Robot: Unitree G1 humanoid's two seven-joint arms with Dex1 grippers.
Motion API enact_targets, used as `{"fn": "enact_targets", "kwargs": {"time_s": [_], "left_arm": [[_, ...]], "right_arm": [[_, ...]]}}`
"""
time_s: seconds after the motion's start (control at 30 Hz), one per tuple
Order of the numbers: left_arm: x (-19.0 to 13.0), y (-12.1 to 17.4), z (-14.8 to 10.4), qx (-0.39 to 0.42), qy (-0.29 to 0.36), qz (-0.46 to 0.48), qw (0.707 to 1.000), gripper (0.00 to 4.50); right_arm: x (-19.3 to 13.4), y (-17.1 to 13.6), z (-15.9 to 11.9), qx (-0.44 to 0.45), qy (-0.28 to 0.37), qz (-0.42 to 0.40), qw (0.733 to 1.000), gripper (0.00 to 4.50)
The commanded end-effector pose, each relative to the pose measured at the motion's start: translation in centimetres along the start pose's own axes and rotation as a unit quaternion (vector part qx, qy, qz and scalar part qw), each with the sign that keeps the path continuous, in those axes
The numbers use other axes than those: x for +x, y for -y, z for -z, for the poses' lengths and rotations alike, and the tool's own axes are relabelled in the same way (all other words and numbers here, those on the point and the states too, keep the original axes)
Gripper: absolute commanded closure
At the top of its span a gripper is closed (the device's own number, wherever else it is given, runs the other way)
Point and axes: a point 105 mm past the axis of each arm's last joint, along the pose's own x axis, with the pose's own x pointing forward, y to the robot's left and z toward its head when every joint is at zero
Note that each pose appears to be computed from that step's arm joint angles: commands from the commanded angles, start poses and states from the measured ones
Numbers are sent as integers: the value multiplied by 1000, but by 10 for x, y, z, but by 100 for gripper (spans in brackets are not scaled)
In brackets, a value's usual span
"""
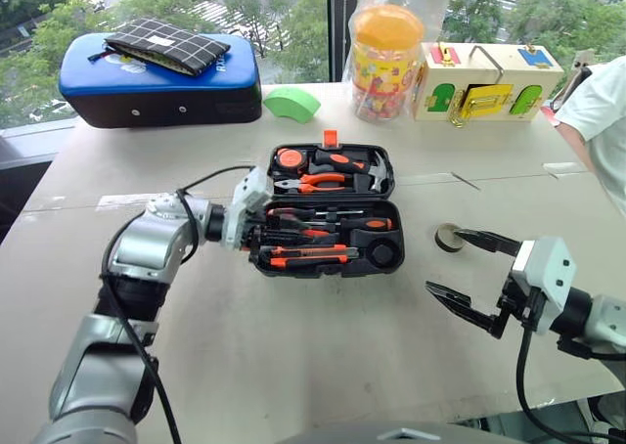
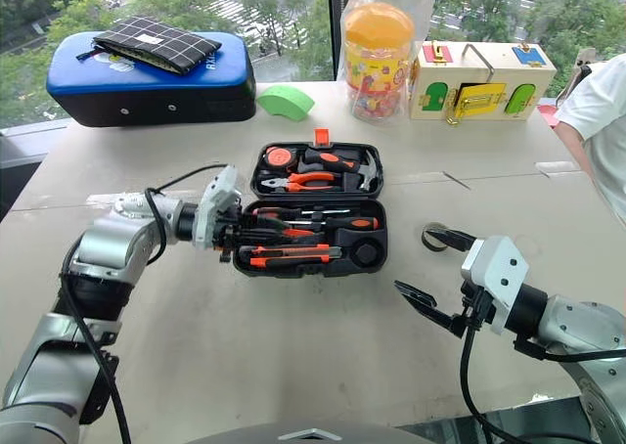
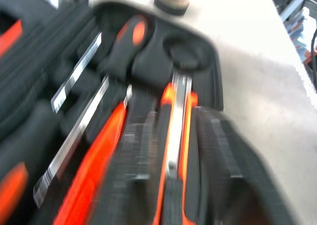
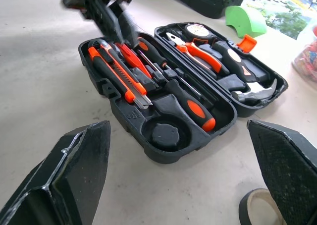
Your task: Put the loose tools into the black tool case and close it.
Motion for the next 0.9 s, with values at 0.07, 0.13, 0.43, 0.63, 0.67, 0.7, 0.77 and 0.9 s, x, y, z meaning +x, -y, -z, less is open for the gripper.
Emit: {"fn": "enact_targets", "kwargs": {"time_s": [0.07, 0.13, 0.43, 0.63, 0.67, 0.7, 0.77, 0.9], "left_arm": [[10, -4, 11, 36, -43, -34, 998, 448], [18, -7, 22, 45, -63, -45, 996, 448], [32, 3, 47, 116, -99, -31, 988, 448], [16, 1, 29, 143, -8, -84, 986, 448], [15, 2, 24, 136, 9, -87, 987, 448], [12, 3, 18, 126, 31, -92, 987, 448], [6, 6, 11, 122, 54, -95, 987, 448], [-2, 18, 17, 118, 51, -85, 988, 448]], "right_arm": [[1, 1, -8, -17, 10, -4, 1000, 0], [2, 2, -8, -18, 10, -6, 1000, 0], [1, -1, -3, -5, -8, -4, 1000, 0], [8, 5, 2, 0, -13, 7, 1000, 0], [9, 7, 3, -2, -15, 10, 1000, 0], [10, 9, 5, -6, -18, 14, 1000, 0], [12, 12, 8, -11, -22, 18, 1000, 0], [19, 20, 15, -10, -43, 25, 999, 0]]}}
